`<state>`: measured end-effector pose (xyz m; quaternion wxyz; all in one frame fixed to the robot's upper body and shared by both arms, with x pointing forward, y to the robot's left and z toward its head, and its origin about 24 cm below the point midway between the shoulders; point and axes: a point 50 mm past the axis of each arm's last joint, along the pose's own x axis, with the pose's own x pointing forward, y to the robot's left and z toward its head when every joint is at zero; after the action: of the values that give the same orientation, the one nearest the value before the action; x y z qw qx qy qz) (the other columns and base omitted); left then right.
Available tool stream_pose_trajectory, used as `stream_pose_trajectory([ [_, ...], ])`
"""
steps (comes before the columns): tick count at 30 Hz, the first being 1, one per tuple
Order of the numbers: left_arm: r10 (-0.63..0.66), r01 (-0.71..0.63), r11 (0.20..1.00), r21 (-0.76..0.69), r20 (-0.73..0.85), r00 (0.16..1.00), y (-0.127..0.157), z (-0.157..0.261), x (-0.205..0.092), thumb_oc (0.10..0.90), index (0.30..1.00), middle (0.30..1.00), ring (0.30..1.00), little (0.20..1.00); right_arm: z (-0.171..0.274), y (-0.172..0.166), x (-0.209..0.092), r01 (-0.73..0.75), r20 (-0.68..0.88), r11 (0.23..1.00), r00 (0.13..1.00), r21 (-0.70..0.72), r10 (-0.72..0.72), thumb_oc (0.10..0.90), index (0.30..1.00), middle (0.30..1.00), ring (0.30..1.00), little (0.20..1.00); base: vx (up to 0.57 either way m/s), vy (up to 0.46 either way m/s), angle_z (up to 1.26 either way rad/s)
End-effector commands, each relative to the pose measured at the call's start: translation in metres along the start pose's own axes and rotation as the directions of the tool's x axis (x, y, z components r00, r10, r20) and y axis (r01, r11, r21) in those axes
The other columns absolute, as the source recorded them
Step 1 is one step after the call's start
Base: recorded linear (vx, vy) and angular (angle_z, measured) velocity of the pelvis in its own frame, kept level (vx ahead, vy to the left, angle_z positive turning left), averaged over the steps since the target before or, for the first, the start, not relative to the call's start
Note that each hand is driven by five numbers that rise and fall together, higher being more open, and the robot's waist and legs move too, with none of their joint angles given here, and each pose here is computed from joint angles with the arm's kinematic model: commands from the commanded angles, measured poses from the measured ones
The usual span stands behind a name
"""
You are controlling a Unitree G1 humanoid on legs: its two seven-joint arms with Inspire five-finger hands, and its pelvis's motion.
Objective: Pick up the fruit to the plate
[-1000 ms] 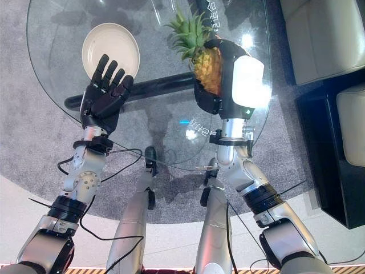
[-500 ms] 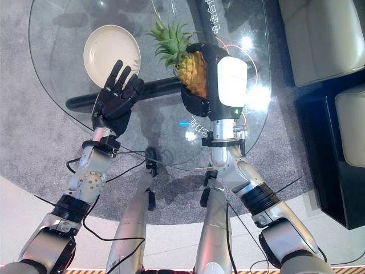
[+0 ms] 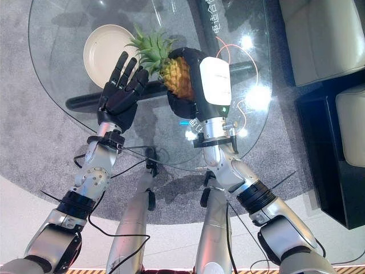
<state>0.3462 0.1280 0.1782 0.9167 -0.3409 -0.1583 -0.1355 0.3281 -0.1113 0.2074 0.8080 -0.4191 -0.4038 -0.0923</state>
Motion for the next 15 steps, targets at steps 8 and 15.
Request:
stream_pose_trajectory([
  [8,-0.212,0.224,0.972,-0.066,0.154,0.965,-0.06,0.025,0.013,0.8,0.9,0.9,0.9,0.9,0.078,-0.037,0.039,0.134,0.329,0.977,0.926,0.168,-0.184,0.1,0.3,0.3,0.3,0.2,0.0,0.0,0.0],
  [15,-0.197,0.212,0.973,-0.091,0.152,0.969,-0.062,0.023,0.013,0.8,0.9,0.9,0.9,0.9,0.084,-0.035,0.038,0.113,0.34,0.976,0.925,0.185,-0.171,0.1,0.3,0.3,0.3,0.2,0.0,0.0,0.0],
])
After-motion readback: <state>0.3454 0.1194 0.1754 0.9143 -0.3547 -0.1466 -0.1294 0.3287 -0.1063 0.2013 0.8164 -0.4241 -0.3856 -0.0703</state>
